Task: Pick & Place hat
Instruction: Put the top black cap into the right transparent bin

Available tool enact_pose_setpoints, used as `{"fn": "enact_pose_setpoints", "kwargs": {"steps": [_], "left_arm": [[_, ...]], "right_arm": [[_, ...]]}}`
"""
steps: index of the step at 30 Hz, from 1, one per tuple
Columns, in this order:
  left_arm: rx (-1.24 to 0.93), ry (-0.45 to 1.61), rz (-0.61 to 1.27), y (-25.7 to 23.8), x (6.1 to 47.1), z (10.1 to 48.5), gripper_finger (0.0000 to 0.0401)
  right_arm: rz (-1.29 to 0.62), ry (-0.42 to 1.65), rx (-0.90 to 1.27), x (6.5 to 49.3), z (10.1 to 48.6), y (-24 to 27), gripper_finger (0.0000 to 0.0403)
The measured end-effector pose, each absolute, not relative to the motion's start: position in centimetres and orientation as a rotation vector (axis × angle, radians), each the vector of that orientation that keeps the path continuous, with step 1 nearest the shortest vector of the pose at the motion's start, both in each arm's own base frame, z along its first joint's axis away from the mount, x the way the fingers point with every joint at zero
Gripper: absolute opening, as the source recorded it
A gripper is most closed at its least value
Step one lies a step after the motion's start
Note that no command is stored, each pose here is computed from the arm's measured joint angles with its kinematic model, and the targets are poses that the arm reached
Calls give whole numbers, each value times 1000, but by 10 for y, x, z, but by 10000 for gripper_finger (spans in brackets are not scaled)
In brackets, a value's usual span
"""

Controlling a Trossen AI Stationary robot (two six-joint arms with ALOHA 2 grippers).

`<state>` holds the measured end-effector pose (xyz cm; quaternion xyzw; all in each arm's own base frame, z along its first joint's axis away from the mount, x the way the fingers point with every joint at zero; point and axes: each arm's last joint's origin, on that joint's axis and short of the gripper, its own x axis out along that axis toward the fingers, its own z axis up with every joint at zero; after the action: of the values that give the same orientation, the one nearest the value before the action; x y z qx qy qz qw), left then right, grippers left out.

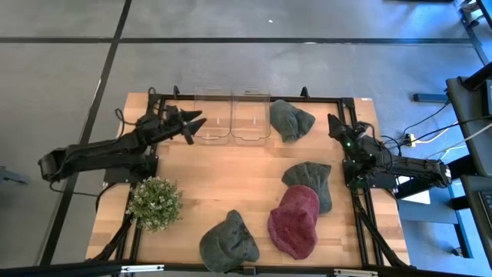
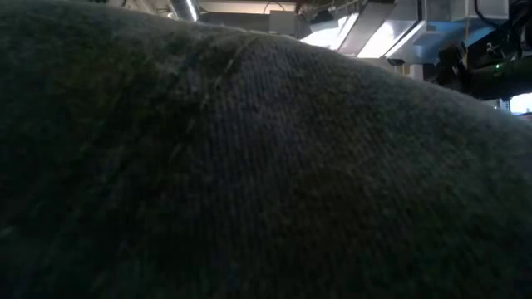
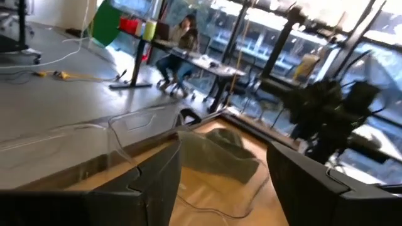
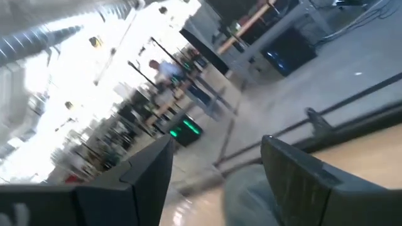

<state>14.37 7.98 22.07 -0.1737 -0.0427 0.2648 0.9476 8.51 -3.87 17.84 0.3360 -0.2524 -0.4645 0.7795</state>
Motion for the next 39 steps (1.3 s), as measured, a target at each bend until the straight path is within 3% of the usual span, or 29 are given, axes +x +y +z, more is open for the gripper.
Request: {"fn": "enact_pose_setpoints", "kwargs": {"steps": [9,15,21,25,31,39], "left_arm": [[-381,-57,578,99,162,234,227],[-313,-71,597,107,165,248,227],[-293,-79,624,112,163,251,227],[-295,-81,635,113,161,251,227],[-294,-83,646,115,160,251,227],[-295,-81,649,116,160,251,227]], "right_arm": [[-886,-603,710,87,191,-37,241],[-850,-507,667,100,215,-38,222],[-912,-274,489,131,250,-45,200],[-1017,-117,644,150,255,-57,193],[-1087,305,843,166,237,-81,189],[-1054,576,851,183,203,-98,188]]}}
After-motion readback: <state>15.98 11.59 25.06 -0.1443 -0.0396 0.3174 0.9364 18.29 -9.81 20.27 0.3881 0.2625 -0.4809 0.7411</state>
